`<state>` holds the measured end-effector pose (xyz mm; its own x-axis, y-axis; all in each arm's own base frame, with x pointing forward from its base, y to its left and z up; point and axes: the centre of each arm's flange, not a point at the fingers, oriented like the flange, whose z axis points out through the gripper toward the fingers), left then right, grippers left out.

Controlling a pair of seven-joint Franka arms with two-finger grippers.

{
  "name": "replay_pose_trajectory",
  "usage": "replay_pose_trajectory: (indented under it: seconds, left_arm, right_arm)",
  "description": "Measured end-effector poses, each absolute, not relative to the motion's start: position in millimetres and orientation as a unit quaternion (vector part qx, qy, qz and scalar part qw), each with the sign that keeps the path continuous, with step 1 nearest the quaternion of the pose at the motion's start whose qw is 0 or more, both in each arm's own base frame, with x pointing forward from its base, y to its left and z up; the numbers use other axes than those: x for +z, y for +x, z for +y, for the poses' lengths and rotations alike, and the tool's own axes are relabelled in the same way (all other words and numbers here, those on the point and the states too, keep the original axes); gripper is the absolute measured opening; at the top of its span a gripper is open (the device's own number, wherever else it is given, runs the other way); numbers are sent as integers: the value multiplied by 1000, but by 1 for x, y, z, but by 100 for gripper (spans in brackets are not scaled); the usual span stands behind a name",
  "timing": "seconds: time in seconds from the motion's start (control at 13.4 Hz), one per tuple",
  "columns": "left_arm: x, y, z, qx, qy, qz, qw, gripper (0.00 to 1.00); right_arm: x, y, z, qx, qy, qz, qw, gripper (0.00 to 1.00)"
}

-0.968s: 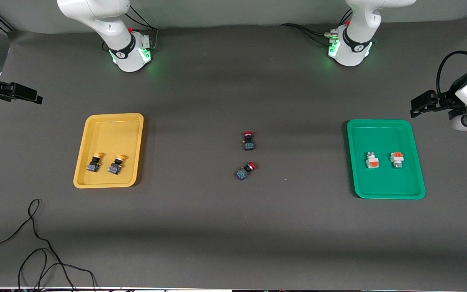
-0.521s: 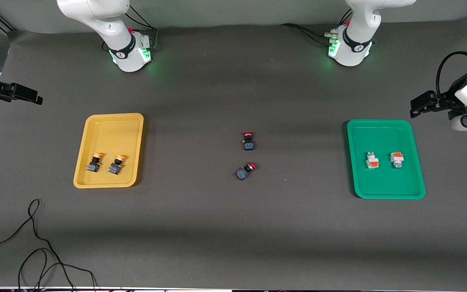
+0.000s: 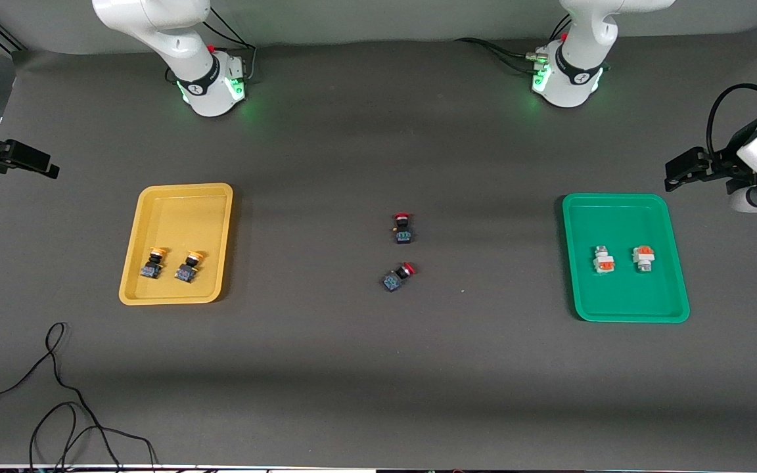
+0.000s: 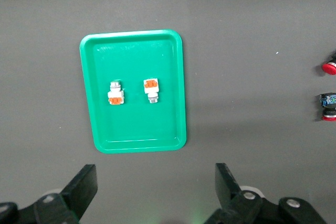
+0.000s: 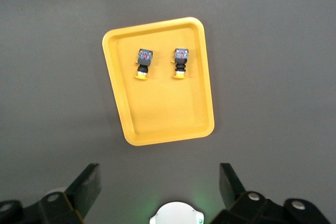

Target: Place green and yellow buttons in trays

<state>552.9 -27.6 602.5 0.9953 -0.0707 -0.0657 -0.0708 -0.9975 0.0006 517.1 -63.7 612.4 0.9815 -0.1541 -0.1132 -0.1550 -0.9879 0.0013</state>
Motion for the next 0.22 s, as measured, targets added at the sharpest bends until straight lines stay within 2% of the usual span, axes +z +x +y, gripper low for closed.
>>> replay_pose_trajectory:
  seconds: [0.22]
  left_arm:
    - [602, 553, -28, 33, -999, 35, 1, 100]
  right_arm:
    - [618, 517, -64, 52, -996, 78, 4, 100]
